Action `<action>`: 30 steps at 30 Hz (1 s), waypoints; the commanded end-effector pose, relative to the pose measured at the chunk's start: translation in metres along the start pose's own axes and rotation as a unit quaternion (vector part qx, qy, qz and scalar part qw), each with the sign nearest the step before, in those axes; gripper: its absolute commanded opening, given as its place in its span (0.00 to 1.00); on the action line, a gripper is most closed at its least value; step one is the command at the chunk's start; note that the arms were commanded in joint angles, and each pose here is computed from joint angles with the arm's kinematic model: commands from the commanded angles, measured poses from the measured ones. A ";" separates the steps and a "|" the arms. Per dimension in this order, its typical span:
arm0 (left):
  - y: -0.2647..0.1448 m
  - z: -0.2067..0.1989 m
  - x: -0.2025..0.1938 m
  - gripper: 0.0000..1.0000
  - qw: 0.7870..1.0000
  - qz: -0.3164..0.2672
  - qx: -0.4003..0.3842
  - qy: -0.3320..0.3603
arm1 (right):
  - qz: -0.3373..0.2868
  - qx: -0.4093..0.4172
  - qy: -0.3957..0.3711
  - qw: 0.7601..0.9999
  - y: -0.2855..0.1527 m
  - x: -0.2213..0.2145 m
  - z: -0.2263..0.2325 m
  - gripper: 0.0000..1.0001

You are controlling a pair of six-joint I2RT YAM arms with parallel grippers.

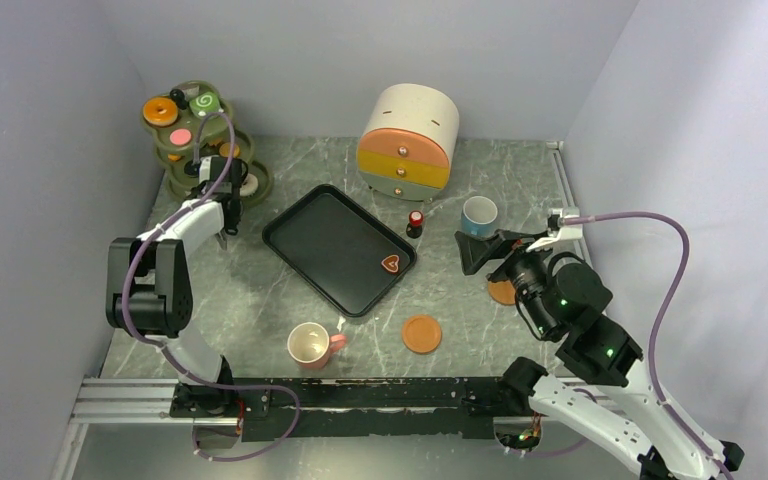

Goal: Serve the afternoon tea
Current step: Adjust the dessert on the tray.

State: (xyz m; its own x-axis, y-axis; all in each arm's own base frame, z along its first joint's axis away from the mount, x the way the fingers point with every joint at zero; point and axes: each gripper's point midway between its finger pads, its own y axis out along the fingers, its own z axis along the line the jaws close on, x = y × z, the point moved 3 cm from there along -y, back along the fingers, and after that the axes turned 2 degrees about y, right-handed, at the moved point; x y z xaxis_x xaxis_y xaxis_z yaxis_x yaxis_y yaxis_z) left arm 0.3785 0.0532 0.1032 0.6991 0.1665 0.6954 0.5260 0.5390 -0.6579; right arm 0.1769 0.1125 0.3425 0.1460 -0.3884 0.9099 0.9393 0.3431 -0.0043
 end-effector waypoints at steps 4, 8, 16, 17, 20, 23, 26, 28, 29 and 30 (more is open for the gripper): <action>0.006 0.012 0.036 0.39 0.998 -0.047 0.039 -0.014 | -0.006 -0.015 -0.007 1.000 -0.004 0.006 -0.006 0.95; 0.010 0.011 0.038 0.38 0.998 -0.045 0.045 -0.010 | -0.009 -0.020 -0.009 1.000 -0.006 0.009 -0.007 0.96; 0.013 0.003 0.041 0.38 0.998 -0.051 0.023 -0.010 | -0.012 -0.025 -0.011 1.000 -0.007 0.013 -0.008 0.95; 0.012 0.002 0.041 0.38 0.998 -0.052 0.020 -0.011 | -0.013 -0.025 -0.011 1.000 -0.007 0.013 -0.008 0.95; 0.005 0.000 0.043 0.38 0.998 -0.055 -0.004 -0.022 | -0.013 -0.024 -0.008 1.000 -0.007 0.012 -0.008 0.95; -0.005 -0.003 0.043 0.40 0.997 -0.053 -0.030 -0.036 | -0.013 -0.018 -0.006 1.000 -0.007 0.011 -0.007 0.95; -0.013 -0.005 0.036 0.42 0.997 -0.031 -0.054 -0.035 | -0.011 -0.019 -0.007 1.000 -0.007 0.012 -0.007 0.96; -0.019 -0.005 0.033 0.43 0.997 -0.017 -0.063 -0.033 | -0.014 -0.019 -0.008 1.000 -0.007 0.013 -0.007 0.95; -0.023 -0.005 0.031 0.43 0.997 -0.013 -0.072 -0.032 | -0.015 -0.019 -0.008 1.000 -0.008 0.013 -0.007 0.95; -0.027 -0.006 0.030 0.43 0.996 -0.010 -0.082 -0.029 | -0.018 -0.020 -0.007 1.000 -0.008 0.014 -0.008 0.95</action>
State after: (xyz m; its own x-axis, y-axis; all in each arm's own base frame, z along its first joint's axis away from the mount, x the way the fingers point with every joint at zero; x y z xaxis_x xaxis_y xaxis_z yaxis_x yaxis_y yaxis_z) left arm 0.3940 0.0493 0.1230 0.6676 0.1695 0.7250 0.5864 0.4803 -0.6523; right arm 0.1769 0.1057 0.3379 0.1511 -0.3615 0.9201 0.9494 0.3124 -0.0332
